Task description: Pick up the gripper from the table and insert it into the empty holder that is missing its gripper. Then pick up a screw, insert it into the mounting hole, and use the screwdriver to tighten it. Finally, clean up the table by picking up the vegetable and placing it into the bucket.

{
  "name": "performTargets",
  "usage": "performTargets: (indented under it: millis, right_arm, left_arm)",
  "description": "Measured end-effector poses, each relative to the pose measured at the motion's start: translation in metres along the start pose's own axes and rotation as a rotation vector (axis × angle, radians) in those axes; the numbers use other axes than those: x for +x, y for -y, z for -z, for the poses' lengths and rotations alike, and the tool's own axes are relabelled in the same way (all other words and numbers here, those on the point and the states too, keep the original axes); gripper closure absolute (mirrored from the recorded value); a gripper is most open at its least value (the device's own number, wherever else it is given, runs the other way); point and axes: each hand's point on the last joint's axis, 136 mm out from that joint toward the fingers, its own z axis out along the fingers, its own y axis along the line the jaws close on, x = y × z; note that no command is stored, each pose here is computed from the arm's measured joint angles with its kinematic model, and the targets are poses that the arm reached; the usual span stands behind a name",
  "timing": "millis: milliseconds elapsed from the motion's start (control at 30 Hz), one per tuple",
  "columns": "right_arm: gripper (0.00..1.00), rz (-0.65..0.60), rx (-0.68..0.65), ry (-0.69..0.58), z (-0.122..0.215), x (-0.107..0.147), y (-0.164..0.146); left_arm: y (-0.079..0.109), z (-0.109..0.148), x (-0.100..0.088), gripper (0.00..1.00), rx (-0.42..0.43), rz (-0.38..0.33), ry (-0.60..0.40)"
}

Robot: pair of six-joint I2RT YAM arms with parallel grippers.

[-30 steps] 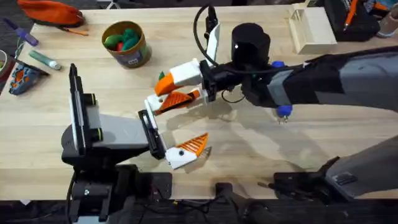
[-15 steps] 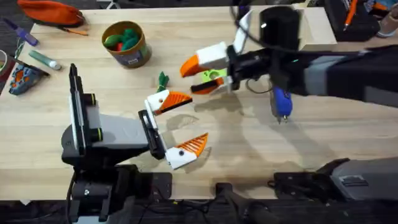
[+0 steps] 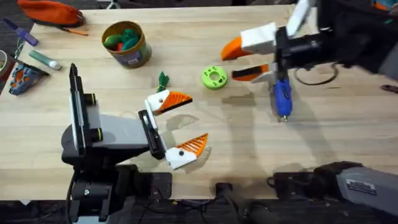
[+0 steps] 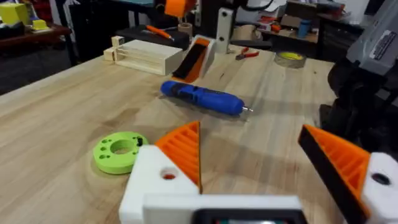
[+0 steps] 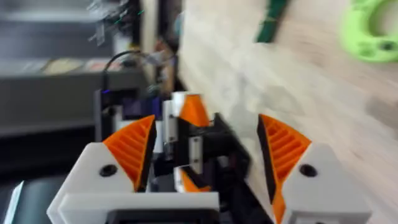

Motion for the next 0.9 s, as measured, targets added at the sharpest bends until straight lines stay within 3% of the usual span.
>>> performTargets:
  millis: [500,667,900]
  right_arm:
    - [0.136,0.149,0.616,0.121,0.077,-0.017,0.023]
    - [0.135,0.140,0.759,0.130,0.094,-0.016,0.040]
    - [0.135,0.168,0.846,0.134,0.105,-0.018,0.050]
  left_arm:
    - [0.000,0.000,0.000,0.015,0.000,0.000,0.000]
    - [0.000,0.000,0.000,0.014,0.000,-0.001,0.000]
    - [0.000,0.000,0.000,0.015,0.000,-0.001,0.000]
